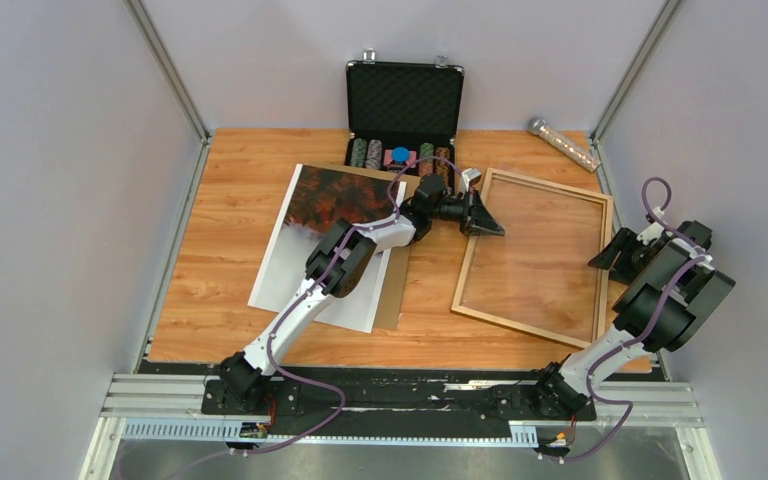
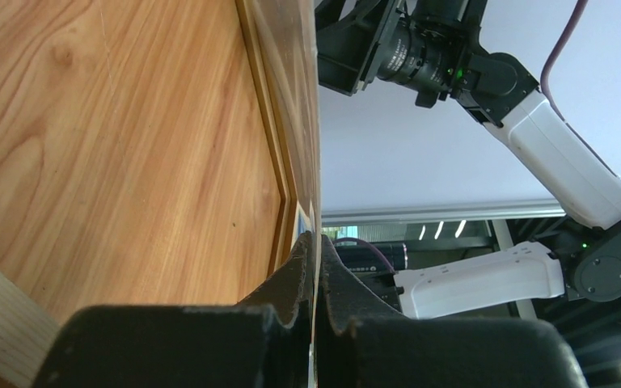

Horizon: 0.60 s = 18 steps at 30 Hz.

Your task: Put the photo into the frame

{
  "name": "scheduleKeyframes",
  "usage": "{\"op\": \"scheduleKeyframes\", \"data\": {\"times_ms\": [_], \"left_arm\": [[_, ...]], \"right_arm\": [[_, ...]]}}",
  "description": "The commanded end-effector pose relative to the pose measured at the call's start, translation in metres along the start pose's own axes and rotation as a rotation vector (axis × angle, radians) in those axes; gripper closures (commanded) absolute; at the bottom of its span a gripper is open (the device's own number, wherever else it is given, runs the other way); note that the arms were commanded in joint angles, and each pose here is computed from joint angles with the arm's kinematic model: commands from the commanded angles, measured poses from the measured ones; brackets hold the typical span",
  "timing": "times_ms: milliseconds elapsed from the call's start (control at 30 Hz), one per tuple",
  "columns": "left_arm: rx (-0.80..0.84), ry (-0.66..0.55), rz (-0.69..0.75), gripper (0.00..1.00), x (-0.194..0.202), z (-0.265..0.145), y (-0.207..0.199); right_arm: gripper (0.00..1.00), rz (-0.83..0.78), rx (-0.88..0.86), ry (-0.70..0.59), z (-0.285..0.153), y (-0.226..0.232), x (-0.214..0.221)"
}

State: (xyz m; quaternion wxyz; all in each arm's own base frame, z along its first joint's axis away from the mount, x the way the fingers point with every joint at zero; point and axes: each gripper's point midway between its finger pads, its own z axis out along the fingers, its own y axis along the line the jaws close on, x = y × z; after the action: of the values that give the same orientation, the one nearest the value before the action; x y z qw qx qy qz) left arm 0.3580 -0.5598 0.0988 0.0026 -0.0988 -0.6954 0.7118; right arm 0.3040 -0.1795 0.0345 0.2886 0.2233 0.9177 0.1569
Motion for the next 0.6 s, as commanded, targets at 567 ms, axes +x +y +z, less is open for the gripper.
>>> {"op": "scheduleKeyframes", "data": {"times_ms": [567], "left_arm": [[-0.059, 0.042, 0.169, 1.0, -0.01, -0.006, 0.0]], "right_arm": [[0.76, -0.095, 0.039, -0.035, 0.007, -0.014, -0.024]]}}
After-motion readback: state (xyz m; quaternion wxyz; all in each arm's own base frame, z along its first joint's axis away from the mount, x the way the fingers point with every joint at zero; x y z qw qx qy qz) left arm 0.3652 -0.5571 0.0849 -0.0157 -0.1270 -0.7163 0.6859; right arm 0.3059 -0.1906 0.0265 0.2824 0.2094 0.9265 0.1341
